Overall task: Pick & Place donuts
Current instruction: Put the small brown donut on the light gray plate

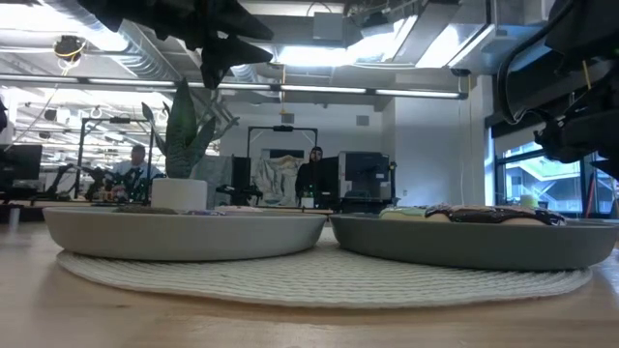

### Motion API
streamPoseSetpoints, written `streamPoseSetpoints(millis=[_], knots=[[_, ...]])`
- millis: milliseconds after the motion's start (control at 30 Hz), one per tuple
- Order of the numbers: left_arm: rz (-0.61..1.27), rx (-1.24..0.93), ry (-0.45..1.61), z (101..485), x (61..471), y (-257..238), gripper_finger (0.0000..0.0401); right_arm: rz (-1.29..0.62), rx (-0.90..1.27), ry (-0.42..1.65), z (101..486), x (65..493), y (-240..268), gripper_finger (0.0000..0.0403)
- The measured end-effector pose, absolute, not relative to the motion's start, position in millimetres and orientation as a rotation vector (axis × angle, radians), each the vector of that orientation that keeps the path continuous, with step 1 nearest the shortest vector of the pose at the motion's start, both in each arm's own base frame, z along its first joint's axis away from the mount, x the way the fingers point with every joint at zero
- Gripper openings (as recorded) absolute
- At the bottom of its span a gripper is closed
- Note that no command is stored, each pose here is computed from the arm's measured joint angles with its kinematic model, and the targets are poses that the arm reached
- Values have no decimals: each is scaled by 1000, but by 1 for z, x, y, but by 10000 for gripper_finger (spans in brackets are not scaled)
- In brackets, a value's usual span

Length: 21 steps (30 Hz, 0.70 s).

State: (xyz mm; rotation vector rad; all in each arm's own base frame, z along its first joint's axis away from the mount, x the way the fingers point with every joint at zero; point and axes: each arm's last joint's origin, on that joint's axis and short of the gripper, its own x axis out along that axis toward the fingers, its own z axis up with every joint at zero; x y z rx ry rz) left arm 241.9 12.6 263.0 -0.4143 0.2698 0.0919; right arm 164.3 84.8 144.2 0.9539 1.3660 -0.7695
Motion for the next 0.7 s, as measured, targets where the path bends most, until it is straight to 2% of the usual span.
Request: streamPoseSetpoints(millis=[400,567,700], knots=[[89,-416,262,264,242,13,148,-737,933,1369,148,167,86,50],[53,-397,222,268,243,12,148,-652,903,1356,166,180,88,50],[26,-333,225,268,244,11,146,-675,863,1377,194,189,83,49]])
